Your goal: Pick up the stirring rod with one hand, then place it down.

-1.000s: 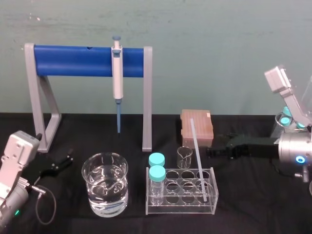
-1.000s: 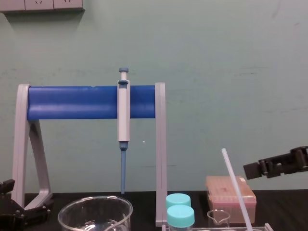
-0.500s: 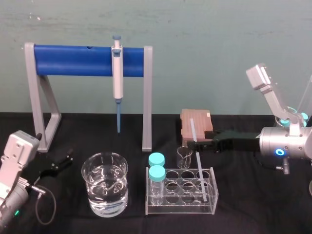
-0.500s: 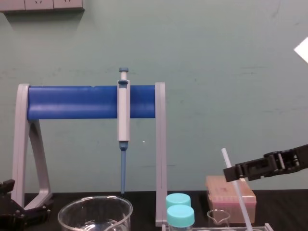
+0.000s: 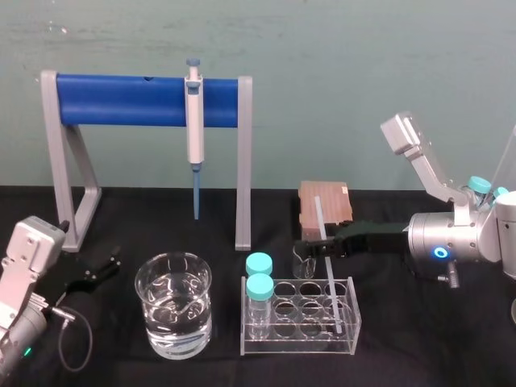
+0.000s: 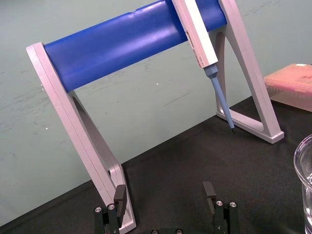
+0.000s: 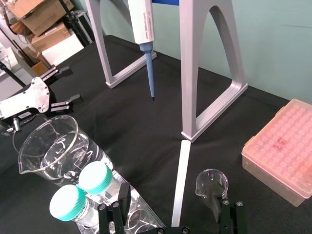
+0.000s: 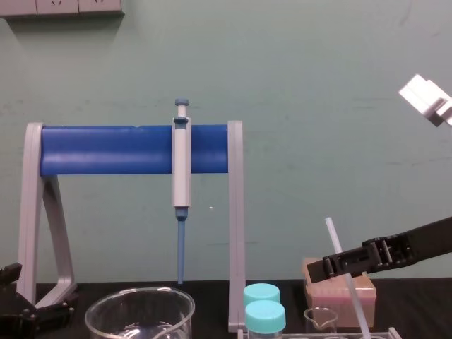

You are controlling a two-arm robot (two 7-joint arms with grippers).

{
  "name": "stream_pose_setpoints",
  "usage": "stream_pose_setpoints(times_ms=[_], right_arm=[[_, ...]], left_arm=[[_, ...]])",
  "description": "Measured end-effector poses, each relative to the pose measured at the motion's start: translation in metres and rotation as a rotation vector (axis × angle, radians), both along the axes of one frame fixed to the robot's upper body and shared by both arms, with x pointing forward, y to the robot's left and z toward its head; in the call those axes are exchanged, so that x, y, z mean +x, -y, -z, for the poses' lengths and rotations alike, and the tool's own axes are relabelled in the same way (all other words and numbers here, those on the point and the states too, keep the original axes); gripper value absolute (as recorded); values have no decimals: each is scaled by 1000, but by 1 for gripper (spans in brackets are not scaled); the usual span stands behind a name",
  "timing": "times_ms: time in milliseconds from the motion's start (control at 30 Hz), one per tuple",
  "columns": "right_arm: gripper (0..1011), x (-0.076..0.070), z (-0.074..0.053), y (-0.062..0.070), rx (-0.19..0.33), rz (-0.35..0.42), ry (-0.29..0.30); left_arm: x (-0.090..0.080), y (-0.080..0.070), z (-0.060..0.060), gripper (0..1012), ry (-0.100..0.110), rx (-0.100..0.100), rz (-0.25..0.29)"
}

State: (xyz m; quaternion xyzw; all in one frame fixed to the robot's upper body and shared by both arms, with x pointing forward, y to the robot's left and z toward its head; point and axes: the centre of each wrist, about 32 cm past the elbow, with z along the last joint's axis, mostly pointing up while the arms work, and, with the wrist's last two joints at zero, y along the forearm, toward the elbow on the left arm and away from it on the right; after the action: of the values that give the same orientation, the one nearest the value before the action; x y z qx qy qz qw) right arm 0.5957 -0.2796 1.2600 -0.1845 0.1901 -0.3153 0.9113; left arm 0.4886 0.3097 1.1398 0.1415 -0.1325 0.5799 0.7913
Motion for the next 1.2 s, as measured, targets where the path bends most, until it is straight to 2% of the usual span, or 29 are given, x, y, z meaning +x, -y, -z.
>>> stream_pose_setpoints(times_ms=[233, 500, 733, 767, 933, 967, 1067, 1133, 1200], right_arm=[[1000, 1, 2, -1, -8, -1, 2], [848, 1, 1, 2, -10, 8, 7], [640, 1, 1, 4, -8, 9, 12], [580, 0, 0, 4, -7, 8, 14], [436, -1, 0, 5, -8, 10, 19], [377, -1, 0, 5, -8, 12, 21], [315, -1, 0, 5, -8, 12, 23], [218, -1, -1, 5, -8, 13, 26], [175, -1, -1, 5, -8, 13, 28]], left_arm=[[0, 0, 0, 1005, 0, 0, 0], [0, 0, 0, 1005, 0, 0, 0], [0, 0, 0, 1005, 0, 0, 0], [0, 0, 0, 1005, 0, 0, 0], [0, 0, 0, 1005, 0, 0, 0], [0, 0, 0, 1005, 0, 0, 0], [0, 0, 0, 1005, 0, 0, 0], [0, 0, 0, 1005, 0, 0, 0], [0, 0, 0, 1005, 0, 0, 0]])
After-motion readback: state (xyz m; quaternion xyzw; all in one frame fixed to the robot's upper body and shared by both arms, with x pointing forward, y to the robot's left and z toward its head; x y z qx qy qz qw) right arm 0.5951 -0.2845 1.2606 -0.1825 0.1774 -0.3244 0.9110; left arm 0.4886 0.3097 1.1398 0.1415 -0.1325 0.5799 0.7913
